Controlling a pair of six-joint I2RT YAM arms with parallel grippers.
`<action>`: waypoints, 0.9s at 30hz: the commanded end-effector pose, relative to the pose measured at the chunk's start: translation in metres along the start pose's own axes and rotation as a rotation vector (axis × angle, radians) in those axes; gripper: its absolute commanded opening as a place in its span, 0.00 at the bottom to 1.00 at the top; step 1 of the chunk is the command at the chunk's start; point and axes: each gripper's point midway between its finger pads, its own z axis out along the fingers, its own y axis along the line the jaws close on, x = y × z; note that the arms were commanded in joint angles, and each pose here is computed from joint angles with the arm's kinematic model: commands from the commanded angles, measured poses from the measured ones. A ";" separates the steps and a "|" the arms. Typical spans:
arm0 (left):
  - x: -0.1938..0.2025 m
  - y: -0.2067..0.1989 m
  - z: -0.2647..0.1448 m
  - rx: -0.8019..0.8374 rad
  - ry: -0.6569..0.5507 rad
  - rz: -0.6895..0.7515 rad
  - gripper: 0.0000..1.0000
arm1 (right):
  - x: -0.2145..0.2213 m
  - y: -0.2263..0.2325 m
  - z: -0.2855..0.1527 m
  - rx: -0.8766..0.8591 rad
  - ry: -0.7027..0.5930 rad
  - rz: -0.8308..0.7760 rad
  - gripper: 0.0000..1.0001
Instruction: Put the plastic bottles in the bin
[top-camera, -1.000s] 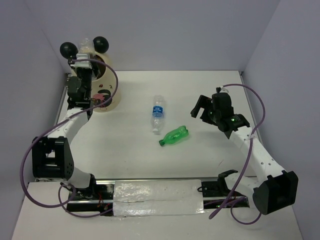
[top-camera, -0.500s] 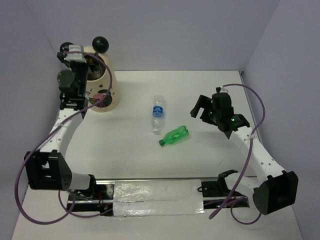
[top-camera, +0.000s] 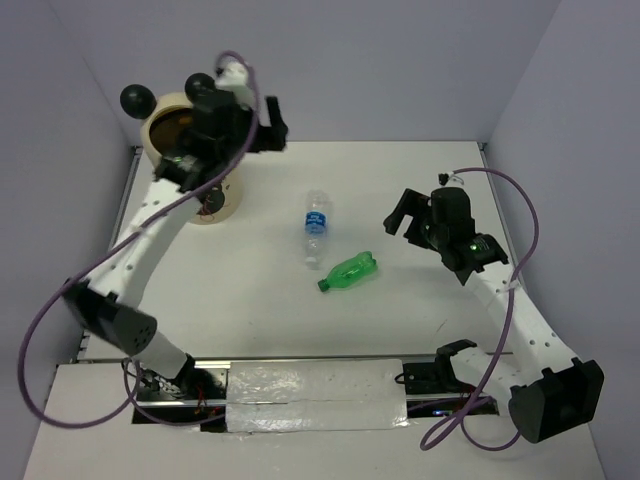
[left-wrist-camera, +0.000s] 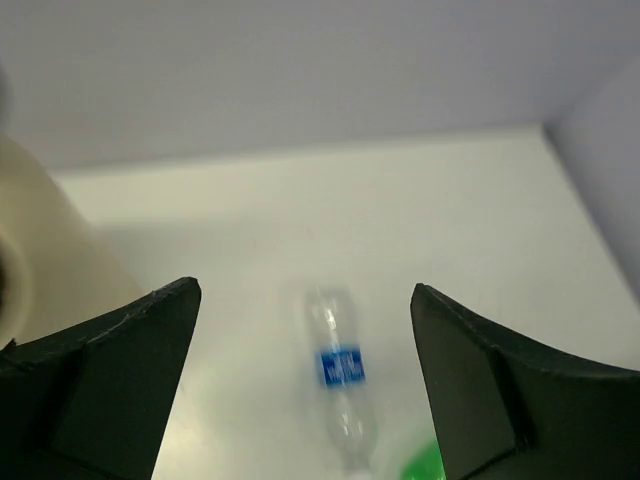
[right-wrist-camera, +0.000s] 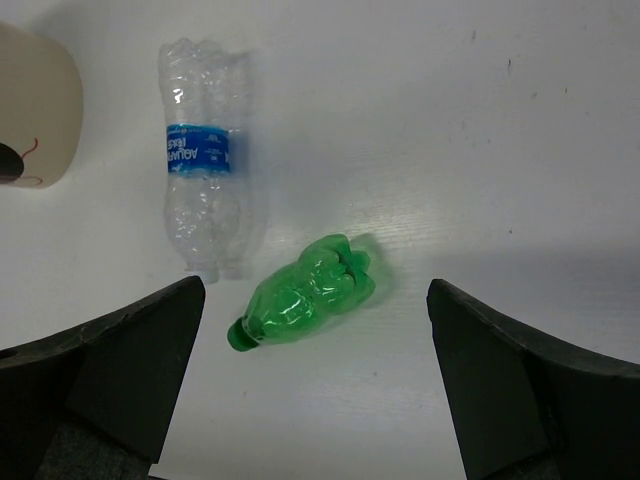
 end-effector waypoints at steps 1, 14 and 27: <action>0.142 -0.029 0.016 -0.036 0.422 -0.029 0.99 | -0.007 0.003 -0.009 -0.011 -0.041 -0.002 1.00; 0.306 -0.048 0.083 -0.107 0.813 -0.071 0.99 | -0.005 0.004 -0.012 -0.019 -0.040 0.009 1.00; 0.349 -0.028 0.145 -0.219 0.819 -0.040 0.99 | -0.003 0.010 -0.009 -0.040 -0.023 0.012 1.00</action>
